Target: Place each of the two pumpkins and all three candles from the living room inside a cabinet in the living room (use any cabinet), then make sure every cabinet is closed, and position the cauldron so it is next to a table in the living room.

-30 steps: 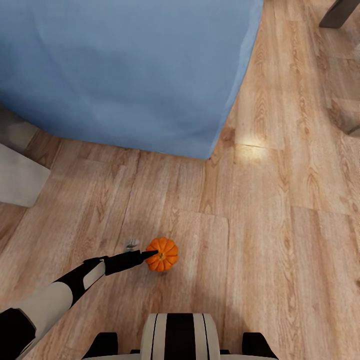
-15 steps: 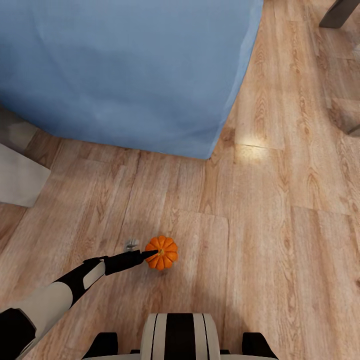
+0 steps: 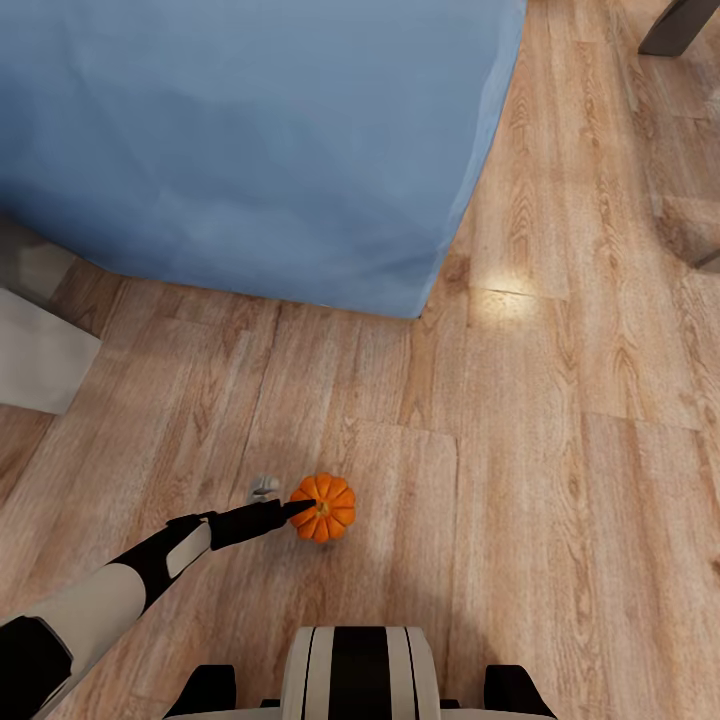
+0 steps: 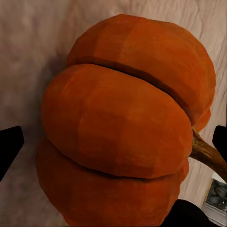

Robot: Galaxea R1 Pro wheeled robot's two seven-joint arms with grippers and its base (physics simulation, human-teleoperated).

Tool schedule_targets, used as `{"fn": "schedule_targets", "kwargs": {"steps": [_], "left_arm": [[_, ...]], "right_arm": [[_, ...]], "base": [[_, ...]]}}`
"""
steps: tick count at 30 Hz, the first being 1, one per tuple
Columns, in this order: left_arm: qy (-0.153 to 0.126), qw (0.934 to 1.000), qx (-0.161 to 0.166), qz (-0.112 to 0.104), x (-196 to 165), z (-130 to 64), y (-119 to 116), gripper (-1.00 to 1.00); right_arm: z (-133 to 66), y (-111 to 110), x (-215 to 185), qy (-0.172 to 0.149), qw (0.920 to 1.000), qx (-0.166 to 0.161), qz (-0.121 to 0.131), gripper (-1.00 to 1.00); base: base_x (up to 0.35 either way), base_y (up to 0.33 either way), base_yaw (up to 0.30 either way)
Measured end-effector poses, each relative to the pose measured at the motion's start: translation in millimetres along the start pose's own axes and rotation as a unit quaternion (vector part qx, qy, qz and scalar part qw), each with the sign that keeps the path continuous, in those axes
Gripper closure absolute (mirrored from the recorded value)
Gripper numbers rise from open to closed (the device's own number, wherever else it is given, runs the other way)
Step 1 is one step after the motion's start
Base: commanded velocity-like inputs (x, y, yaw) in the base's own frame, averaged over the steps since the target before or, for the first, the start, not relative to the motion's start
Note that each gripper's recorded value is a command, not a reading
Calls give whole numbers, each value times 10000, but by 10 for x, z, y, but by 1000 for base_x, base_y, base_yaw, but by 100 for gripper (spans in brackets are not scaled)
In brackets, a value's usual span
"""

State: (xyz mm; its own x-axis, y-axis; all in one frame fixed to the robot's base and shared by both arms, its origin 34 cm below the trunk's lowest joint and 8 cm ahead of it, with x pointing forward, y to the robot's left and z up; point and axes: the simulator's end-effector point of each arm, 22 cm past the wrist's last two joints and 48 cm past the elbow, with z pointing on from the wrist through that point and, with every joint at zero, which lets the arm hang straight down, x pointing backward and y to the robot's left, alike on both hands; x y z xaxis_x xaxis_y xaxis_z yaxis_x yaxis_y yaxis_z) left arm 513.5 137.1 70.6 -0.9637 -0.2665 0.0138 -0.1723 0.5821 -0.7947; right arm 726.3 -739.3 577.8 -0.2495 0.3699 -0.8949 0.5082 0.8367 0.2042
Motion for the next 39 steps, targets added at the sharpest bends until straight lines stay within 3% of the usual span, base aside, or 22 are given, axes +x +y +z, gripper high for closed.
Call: {"fn": "schedule_targets", "kwargs": {"steps": [9, 39], "left_arm": [[-21, 9997, -251, -52, 4, 65, 63, -100], [-57, 9997, -229, -116, -6, 123, 0, -100]], "right_arm": [[5, -3, 24, 18, 10000, 6, 7, 100], [6, 4, 41, 35, 10000, -6, 29, 100]], "base": [[0, 0, 0], [0, 0, -17]]}}
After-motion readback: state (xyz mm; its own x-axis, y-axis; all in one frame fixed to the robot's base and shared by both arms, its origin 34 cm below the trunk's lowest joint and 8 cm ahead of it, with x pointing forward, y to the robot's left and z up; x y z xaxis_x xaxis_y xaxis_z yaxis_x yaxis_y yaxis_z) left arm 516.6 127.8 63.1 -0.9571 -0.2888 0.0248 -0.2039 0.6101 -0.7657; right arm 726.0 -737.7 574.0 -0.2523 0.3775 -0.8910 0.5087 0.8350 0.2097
